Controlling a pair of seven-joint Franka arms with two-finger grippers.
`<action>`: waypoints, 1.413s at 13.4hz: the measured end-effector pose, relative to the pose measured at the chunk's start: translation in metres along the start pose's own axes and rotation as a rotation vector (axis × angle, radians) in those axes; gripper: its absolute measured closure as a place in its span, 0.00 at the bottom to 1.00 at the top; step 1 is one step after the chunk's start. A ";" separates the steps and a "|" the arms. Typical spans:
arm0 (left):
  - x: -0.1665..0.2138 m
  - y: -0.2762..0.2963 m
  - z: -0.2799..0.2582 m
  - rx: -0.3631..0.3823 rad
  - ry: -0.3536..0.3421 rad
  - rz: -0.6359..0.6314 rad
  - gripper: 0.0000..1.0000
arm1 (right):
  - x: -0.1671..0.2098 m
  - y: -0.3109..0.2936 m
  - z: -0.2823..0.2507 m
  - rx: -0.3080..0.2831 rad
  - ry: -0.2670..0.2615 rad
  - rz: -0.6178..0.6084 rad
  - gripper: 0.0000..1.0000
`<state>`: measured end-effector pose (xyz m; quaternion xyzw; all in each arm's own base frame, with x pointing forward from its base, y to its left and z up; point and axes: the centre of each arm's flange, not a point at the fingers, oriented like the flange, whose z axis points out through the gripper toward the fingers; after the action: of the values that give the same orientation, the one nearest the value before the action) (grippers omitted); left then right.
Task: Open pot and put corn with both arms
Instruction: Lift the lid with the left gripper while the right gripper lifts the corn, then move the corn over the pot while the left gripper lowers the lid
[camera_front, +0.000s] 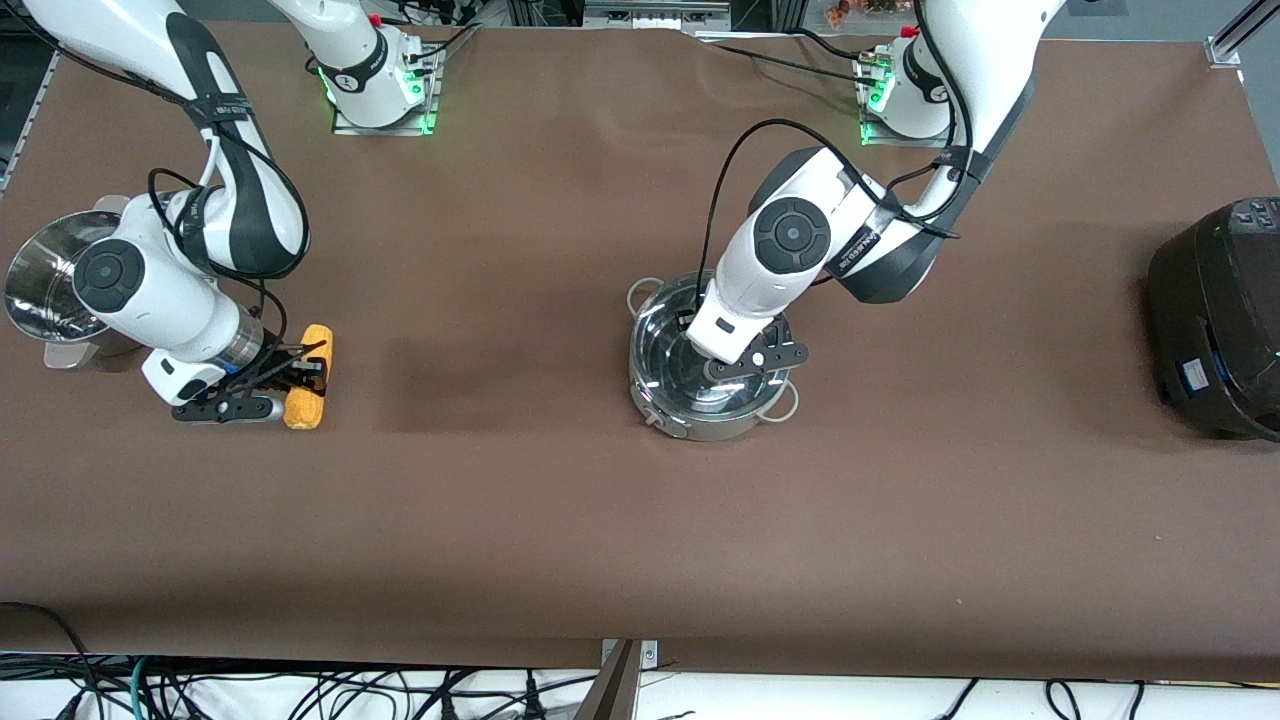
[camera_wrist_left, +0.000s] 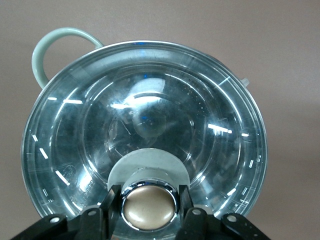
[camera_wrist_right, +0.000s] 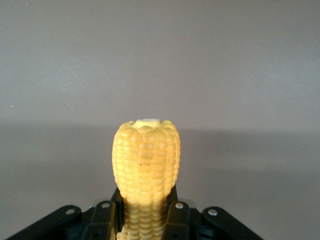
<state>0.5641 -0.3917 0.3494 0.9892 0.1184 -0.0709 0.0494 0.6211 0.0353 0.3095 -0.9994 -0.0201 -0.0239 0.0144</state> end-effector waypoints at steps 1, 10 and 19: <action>0.000 -0.001 -0.003 0.005 0.000 -0.001 0.49 | 0.003 0.000 -0.006 0.000 -0.011 0.000 0.67; 0.002 -0.048 -0.092 0.077 0.025 0.003 0.49 | 0.018 -0.033 -0.066 0.019 -0.058 0.020 0.67; 0.086 -0.191 -0.107 0.116 0.000 0.219 0.49 | -0.019 -0.241 -0.124 0.080 -0.018 0.197 0.67</action>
<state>0.6140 -0.1749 0.4264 0.9974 0.0051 -0.0719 -0.0004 0.5867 0.2712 0.4392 -0.9953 0.0773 -0.0127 0.0562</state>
